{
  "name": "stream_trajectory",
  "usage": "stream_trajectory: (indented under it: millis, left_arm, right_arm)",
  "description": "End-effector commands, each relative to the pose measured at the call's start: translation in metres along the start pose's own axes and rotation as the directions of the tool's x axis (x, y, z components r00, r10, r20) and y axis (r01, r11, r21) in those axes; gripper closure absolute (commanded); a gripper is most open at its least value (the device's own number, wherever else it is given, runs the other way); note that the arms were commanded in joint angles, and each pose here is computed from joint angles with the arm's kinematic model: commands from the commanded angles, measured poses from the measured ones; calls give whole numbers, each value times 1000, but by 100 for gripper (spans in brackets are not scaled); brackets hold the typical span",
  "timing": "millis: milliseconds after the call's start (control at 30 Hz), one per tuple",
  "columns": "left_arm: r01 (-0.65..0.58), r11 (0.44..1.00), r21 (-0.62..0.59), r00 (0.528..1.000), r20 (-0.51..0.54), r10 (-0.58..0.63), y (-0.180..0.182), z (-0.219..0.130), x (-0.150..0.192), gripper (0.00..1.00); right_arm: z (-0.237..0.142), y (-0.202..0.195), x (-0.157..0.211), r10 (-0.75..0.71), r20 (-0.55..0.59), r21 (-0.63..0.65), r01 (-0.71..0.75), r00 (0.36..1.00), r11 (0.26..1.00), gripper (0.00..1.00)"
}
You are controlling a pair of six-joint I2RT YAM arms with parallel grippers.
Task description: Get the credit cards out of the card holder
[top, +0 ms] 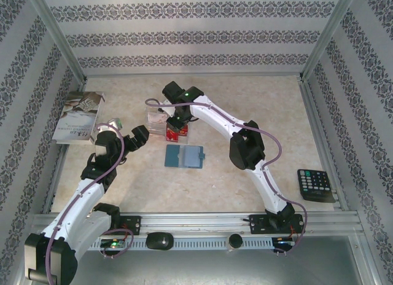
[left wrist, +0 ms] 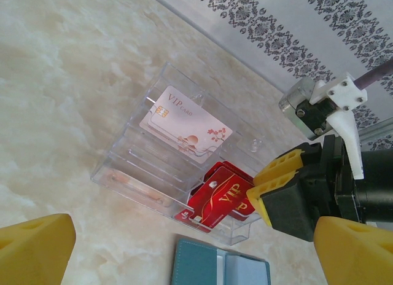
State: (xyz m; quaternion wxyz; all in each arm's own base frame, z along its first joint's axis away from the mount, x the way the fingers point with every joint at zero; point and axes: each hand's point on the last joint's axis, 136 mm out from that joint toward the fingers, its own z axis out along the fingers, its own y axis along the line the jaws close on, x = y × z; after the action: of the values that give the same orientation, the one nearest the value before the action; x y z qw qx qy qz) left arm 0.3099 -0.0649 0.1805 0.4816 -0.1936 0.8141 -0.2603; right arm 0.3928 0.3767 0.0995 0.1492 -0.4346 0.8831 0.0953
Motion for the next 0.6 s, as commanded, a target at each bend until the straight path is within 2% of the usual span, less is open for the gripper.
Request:
stream_trajectory:
  millis: [0, 567]
  left_arm:
    - [-14, 1000, -3, 1000, -14, 14, 1, 2, 5, 0]
    - [-15, 1000, -4, 1000, -19, 15, 2, 3, 6, 0]
  right_arm:
    - [-13, 5, -10, -35, 34, 34, 34, 999, 999, 69]
    - [2, -2, -3, -21, -9, 39, 21, 1000, 999, 69]
